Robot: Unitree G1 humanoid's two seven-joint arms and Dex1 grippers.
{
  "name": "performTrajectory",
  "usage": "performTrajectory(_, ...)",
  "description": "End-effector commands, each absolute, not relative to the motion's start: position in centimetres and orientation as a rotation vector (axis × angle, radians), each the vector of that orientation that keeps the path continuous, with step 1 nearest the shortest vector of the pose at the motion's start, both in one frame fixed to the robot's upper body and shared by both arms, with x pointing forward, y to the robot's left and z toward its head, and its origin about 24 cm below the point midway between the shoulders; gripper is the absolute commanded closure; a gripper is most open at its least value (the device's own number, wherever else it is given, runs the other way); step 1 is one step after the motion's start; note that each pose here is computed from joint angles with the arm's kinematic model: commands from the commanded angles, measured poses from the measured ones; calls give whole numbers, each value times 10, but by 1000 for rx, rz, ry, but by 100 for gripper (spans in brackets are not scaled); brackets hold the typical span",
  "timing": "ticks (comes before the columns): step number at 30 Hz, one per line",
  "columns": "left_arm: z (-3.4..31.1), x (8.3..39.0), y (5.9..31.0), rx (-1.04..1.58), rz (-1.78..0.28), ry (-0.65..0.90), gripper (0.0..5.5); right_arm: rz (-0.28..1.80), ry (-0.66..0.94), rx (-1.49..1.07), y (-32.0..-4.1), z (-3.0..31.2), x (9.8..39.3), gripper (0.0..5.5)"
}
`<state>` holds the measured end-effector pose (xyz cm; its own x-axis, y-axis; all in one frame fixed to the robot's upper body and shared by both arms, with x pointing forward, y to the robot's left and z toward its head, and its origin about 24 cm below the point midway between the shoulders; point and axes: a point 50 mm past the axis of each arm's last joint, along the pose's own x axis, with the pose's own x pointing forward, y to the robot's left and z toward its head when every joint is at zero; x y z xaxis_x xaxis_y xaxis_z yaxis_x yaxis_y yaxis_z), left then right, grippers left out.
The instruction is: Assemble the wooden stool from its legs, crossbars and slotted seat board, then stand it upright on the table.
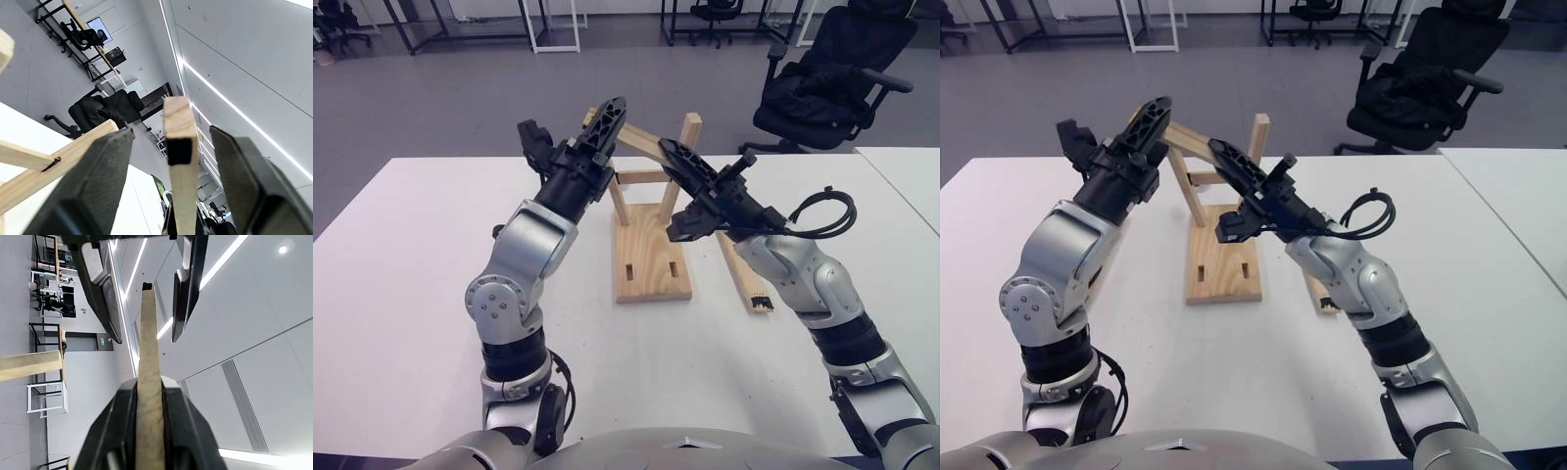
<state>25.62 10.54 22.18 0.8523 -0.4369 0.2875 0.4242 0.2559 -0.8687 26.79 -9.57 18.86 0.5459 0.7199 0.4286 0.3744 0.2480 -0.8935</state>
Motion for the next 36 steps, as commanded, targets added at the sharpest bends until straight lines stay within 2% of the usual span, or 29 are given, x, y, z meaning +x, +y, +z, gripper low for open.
performTrajectory(1,209,259,106,-1181,-515,82,319,305,-1022,-1381,-97,185,269,507)
performTrajectory(13,198,258,108,-1162,-434,116,502,374,-950,-1401,-98,173,270,507)
performTrajectory(14,197,258,109,-1157,-418,114,502,382,-933,-1393,-99,172,271,470)
performTrajectory(20,192,258,116,-1056,-392,67,509,443,-891,-1381,-98,164,272,348)
performTrajectory(22,187,261,141,-906,-306,18,509,444,-810,-1375,-112,154,274,308)
performTrajectory(24,172,263,176,-642,-211,2,509,354,-642,-1282,-144,143,280,267)
performTrajectory(26,155,265,215,-372,-130,6,509,211,-444,-1021,-184,132,287,242)
performTrajectory(28,143,268,245,-167,-94,-21,509,102,-281,-673,-217,120,295,242)
performTrajectory(30,116,274,271,-21,-88,5,509,61,-149,-332,-245,101,295,242)
performTrajectory(32,97,277,286,-6,-91,16,509,73,-80,-212,-255,85,293,242)
performTrajectory(36,84,280,306,-85,-55,-19,509,104,-36,-195,-255,71,291,242)
